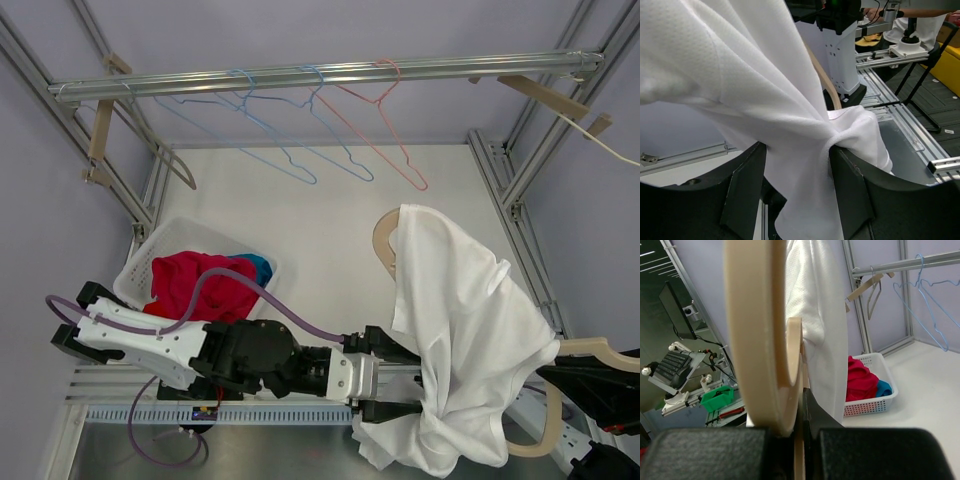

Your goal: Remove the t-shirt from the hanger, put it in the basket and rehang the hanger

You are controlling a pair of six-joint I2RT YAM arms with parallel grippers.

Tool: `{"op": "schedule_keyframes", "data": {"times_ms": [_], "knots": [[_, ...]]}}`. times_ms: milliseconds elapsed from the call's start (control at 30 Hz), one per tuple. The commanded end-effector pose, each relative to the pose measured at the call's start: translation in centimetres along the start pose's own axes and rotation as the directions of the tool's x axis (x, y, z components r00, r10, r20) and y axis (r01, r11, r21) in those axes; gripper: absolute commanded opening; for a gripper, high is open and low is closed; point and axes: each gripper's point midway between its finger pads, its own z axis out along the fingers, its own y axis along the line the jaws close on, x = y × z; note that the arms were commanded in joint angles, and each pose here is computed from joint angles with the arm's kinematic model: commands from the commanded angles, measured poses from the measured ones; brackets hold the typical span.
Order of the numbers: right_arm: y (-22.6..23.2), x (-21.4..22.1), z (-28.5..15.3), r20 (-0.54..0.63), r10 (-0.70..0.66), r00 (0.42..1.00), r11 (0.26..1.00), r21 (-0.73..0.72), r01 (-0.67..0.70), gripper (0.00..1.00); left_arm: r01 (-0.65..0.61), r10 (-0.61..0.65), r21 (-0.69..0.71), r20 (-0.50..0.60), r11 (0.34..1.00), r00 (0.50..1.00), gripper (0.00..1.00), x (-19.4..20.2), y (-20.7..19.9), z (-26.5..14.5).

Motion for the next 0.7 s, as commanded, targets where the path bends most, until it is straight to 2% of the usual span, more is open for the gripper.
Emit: {"op": "schedule_keyframes", "data": {"times_ms": [0,233,333,500,533,567,667], "knots": [[-1.2,-1.4,1.2,0.043,-0.016,0.999,1.0,0.026,0.015,0.0,0.043,-0.048,0.077,0.071,0.996,0.996,0.57,-2.6,-1.3,-1.0],[-1.5,-1.2,1.5,0.036,-0.005,0.999,1.0,0.031,0.004,0.0,0.057,-0.062,0.117,0.037,0.991,0.997,0.56,-1.2,-2.2,-1.0],[-1.3,-1.0,2.2,0.026,0.012,1.0,1.0,0.0,-0.012,0.0,0.047,-0.052,0.087,0.052,0.995,0.997,0.53,-1.6,-1.4,-0.5],[-1.7,0.0,3.6,-0.012,0.044,0.999,0.999,-0.031,-0.045,0.0,0.046,-0.044,-0.012,0.1,0.999,0.994,0.43,-2.8,0.9,0.5],[-2.1,0.5,4.0,-0.026,0.058,0.998,0.998,-0.027,-0.059,0.0,0.048,-0.045,-0.025,0.119,0.999,0.992,0.4,-3.2,1.4,0.7],[-1.9,0.5,4.0,-0.024,0.057,0.998,0.997,-0.041,-0.058,0.0,0.049,-0.042,-0.058,0.117,0.997,0.992,0.28,-3.0,1.9,0.9],[-2.3,1.0,4.3,-0.041,0.066,0.997,0.997,-0.037,-0.068,0.0,0.054,-0.035,-0.135,0.135,0.989,0.99,0.07,-3.3,3.4,0.8]]}}
